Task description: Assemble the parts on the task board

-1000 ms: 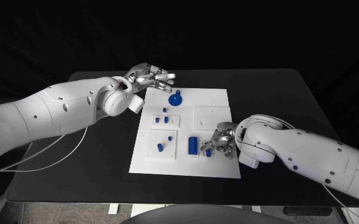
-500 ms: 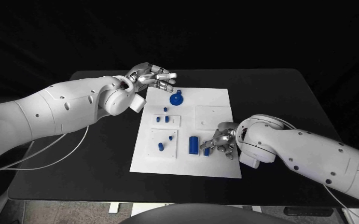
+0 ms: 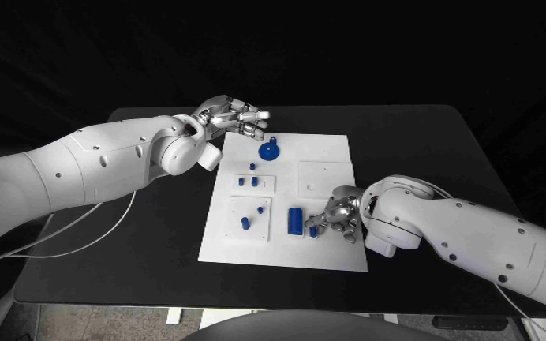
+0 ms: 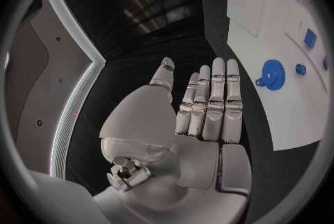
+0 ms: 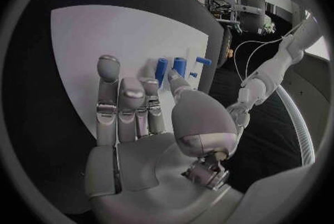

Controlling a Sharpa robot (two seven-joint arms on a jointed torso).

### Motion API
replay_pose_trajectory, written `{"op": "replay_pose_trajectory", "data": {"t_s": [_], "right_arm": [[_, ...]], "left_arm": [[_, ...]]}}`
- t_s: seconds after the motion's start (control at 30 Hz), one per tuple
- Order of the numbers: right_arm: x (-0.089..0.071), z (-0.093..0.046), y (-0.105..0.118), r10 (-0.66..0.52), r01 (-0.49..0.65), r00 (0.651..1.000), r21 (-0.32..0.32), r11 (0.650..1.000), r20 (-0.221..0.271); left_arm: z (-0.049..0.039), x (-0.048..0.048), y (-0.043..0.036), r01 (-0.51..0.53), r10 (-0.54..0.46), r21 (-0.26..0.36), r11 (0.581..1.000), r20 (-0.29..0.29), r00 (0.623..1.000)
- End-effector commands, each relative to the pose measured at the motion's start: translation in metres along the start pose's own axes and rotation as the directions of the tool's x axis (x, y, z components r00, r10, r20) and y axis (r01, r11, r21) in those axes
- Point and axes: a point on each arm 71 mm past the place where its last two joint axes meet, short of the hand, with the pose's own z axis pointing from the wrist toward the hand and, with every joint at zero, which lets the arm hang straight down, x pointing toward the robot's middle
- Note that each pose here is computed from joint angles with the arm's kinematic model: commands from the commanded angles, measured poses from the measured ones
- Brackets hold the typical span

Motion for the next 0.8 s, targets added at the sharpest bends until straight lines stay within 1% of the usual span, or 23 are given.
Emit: {"op": "replay_pose_trajectory", "data": {"t_s": [0.03, 0.17, 0.4, 0.8], "right_arm": [[0.001, 0.0, 0.0, 0.003, -0.002, 1.0, -0.02, 1.0, 0.01], [0.0, -0.001, -0.002, 0.002, -0.003, 1.0, -0.038, 0.999, -0.003], [0.002, -0.002, -0.01, 0.01, -0.013, 0.999, -0.07, 0.997, -0.045], [0.007, -0.005, -0.021, 0.01, -0.017, 0.996, -0.08, 0.997, -0.087]], "left_arm": [[0.0004, 0.0023, -0.0008, -0.001, 0.001, 0.005, 1.0, -0.019, 1.0], [0.0003, 0.0022, -0.0007, -0.002, 0.002, 0.004, 1.0, -0.019, 1.0], [-0.0003, 0.0015, -0.0004, -0.002, 0.002, 0.002, 1.0, -0.018, 1.0], [-0.0007, 0.0012, -0.0001, -0.002, 0.002, 0.0, 1.0, -0.019, 1.0]]}}
